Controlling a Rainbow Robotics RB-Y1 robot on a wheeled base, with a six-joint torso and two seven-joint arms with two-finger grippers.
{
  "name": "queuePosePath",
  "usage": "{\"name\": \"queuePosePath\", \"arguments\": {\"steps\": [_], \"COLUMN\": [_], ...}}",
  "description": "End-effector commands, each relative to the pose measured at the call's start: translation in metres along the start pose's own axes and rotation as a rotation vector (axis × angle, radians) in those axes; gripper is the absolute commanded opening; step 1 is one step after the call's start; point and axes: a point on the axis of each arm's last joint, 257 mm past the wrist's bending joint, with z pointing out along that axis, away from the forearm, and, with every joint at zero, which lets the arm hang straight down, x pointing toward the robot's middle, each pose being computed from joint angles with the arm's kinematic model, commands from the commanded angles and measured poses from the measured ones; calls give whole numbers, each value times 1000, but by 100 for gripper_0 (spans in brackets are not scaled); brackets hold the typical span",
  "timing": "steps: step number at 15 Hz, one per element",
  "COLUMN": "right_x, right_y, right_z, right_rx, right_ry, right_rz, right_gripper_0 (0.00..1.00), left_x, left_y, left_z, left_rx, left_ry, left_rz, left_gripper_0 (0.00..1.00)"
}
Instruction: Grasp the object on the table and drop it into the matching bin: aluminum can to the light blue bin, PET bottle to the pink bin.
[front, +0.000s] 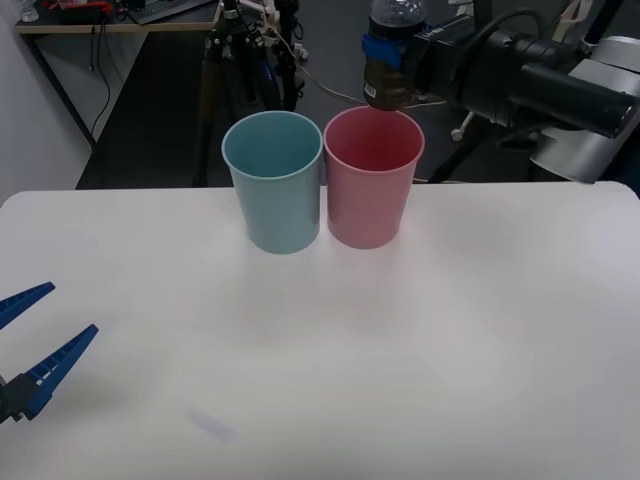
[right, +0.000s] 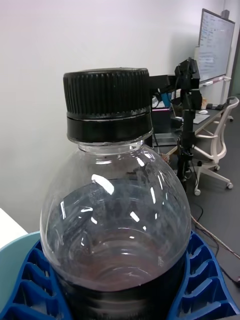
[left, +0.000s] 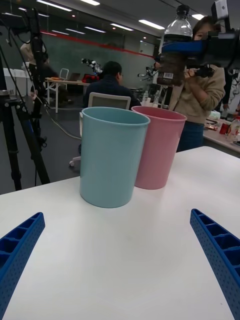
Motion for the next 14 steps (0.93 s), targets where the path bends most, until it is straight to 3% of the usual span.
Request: {"name": "queuePosePath", "arguments": {"steps": [1, 9, 14], "right_x": [4, 21, 22], "right_y": [-4, 19, 21], "right_z": [9, 21, 21], "right_rx": [12, -38, -45], "right_ry": [-1, 7, 9], "right_rz": [-2, -2, -4], "right_gripper_0": [0, 0, 0], "left_x": [0, 0, 0], "left_y": [0, 0, 0], "left_z": [0, 0, 0], "left_rx": [0, 0, 0], "left_ry": [0, 0, 0], "left_rz": [0, 0, 0], "left_gripper_0": [100, 100, 100]}}
